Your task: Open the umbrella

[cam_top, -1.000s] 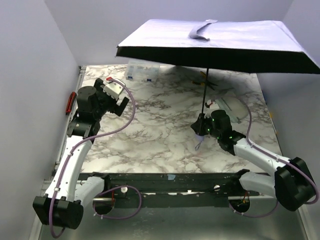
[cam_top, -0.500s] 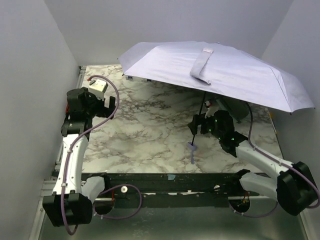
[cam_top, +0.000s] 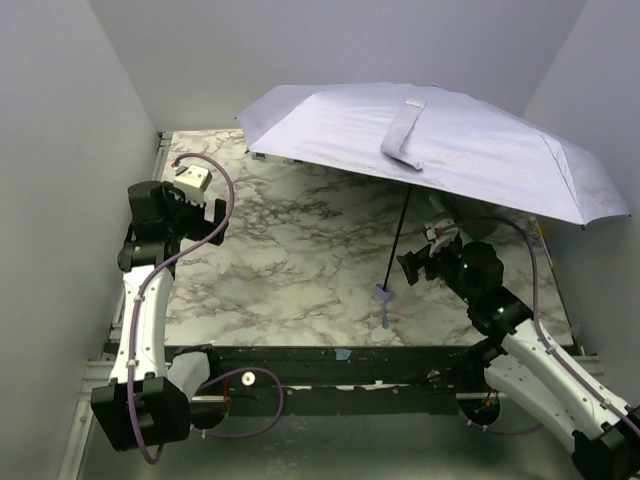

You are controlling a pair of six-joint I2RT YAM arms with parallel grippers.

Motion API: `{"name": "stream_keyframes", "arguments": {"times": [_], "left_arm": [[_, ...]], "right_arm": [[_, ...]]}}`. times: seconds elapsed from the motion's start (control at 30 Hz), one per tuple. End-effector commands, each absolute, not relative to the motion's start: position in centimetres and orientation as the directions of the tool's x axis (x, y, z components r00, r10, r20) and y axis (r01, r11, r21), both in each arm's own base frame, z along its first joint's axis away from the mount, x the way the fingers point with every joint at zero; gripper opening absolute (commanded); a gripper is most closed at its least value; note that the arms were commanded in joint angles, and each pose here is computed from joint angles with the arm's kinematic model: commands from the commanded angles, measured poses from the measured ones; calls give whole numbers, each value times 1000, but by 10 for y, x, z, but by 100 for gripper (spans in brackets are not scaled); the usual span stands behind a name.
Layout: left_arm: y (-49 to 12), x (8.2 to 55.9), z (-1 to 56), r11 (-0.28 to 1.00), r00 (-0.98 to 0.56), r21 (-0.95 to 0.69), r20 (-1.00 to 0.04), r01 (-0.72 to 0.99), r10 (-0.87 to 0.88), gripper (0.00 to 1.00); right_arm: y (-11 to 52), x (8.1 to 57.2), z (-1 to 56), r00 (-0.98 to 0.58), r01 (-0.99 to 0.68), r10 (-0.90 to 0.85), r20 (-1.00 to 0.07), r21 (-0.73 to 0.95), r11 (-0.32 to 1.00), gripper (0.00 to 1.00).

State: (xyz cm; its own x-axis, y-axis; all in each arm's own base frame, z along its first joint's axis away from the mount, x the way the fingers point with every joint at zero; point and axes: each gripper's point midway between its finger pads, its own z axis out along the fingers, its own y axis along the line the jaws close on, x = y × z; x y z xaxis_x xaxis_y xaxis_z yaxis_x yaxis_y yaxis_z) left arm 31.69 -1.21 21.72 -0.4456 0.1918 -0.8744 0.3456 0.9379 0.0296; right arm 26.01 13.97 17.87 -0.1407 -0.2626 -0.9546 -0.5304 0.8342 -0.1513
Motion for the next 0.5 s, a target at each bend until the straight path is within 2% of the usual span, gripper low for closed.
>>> {"name": "stream_keyframes", "arguments": {"times": [0.0,0.3,0.47], "left_arm": [[-10,309,223,943,-391,61,-900,327,194,99],[36,288,223,940,-287,323,-896,107,340,98],[57,272,221,909,-267,416,-877,-6,399,99]], "right_arm": [[117,254,188,-124,-499,-382,-916,-275,822,94],[89,232,214,2,-449,-491,-871,-439,778,95],[70,223,212,44,-411,-600,-799,-562,718,99]]}}
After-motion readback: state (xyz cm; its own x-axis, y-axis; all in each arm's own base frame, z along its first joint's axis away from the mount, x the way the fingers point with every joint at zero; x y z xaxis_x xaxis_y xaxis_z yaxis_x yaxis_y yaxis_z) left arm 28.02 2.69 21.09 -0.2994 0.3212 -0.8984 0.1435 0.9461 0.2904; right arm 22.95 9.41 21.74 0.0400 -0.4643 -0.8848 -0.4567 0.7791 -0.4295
